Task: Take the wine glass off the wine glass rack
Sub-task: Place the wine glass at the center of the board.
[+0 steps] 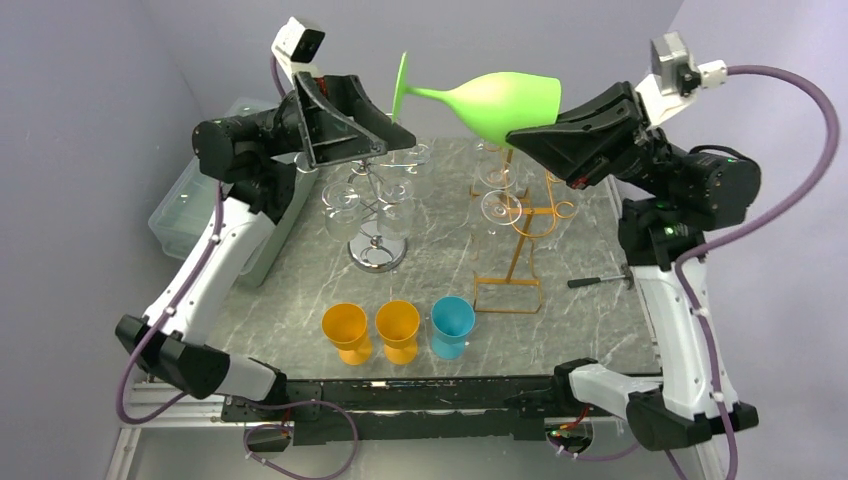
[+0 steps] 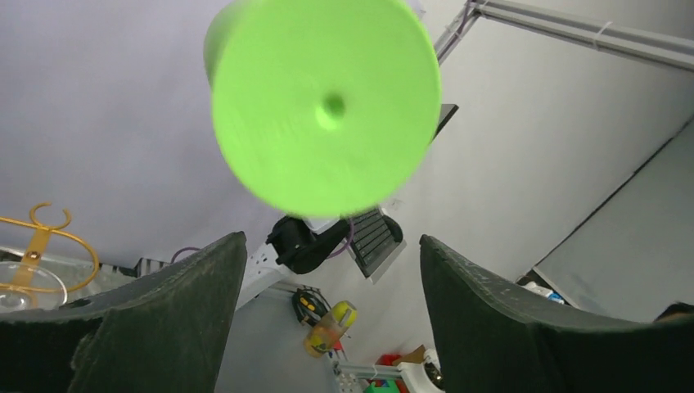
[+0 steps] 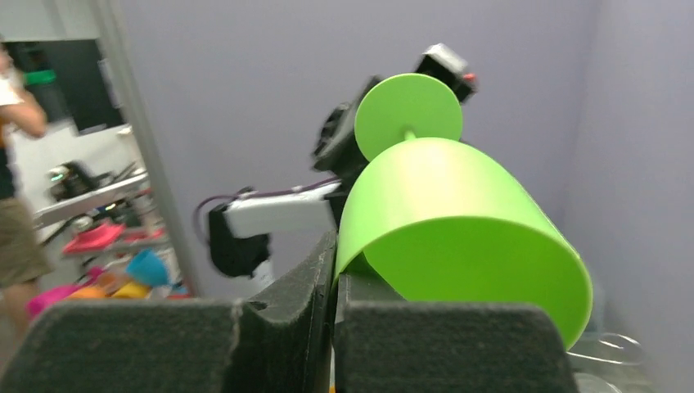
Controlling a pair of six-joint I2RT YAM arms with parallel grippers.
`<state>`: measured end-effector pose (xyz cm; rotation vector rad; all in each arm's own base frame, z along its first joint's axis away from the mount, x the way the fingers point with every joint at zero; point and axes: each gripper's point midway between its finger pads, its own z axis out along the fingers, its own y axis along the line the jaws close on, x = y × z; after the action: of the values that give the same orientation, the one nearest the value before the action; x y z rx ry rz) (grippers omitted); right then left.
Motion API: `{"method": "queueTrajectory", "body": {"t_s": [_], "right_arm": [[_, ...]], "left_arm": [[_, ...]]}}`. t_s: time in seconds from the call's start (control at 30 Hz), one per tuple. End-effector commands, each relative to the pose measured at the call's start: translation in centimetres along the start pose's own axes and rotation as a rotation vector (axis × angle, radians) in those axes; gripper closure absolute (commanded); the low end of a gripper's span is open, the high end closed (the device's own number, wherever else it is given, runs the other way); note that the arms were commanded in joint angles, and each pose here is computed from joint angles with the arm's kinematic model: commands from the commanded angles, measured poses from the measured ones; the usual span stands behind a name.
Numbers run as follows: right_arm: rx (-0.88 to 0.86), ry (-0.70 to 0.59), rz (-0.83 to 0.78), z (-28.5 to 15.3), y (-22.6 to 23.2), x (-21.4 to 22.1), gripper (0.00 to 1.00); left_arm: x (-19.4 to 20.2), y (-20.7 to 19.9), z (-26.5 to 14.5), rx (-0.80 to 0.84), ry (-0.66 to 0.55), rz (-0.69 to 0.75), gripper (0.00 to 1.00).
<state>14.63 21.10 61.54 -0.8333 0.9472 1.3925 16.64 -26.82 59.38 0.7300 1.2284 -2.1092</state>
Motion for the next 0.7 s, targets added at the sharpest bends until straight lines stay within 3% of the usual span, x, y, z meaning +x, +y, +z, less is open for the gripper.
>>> {"method": "queueTrajectory", "body": {"t_s": [0.0, 0.07, 0.33, 0.67], "right_arm": [[0.253, -0.058, -0.091, -0.9, -2.5, -1.8, 1.00], [0.357, -0.085, -0.118, -1.5, -3.5, -2.6, 1.00], [0.846, -0.168, -0.142, -6.9, -9.0, -4.3, 1.00], [1.508, -0.214, -0.194, -17.3, -15.5, -4.7, 1.00]], "left_arm": [[0.7, 0.0, -0.4, -0.113, 0.006, 0.115, 0.06], [0.7, 1.1, -0.7, -0.179, -0.005, 0.111, 0.01], [1.0, 3.7, -2.6, -0.420, -0.031, 0.202, 0.00], [1.9, 6.1, -6.0, -0.685, -0.024, 0.277, 0.01]]}}
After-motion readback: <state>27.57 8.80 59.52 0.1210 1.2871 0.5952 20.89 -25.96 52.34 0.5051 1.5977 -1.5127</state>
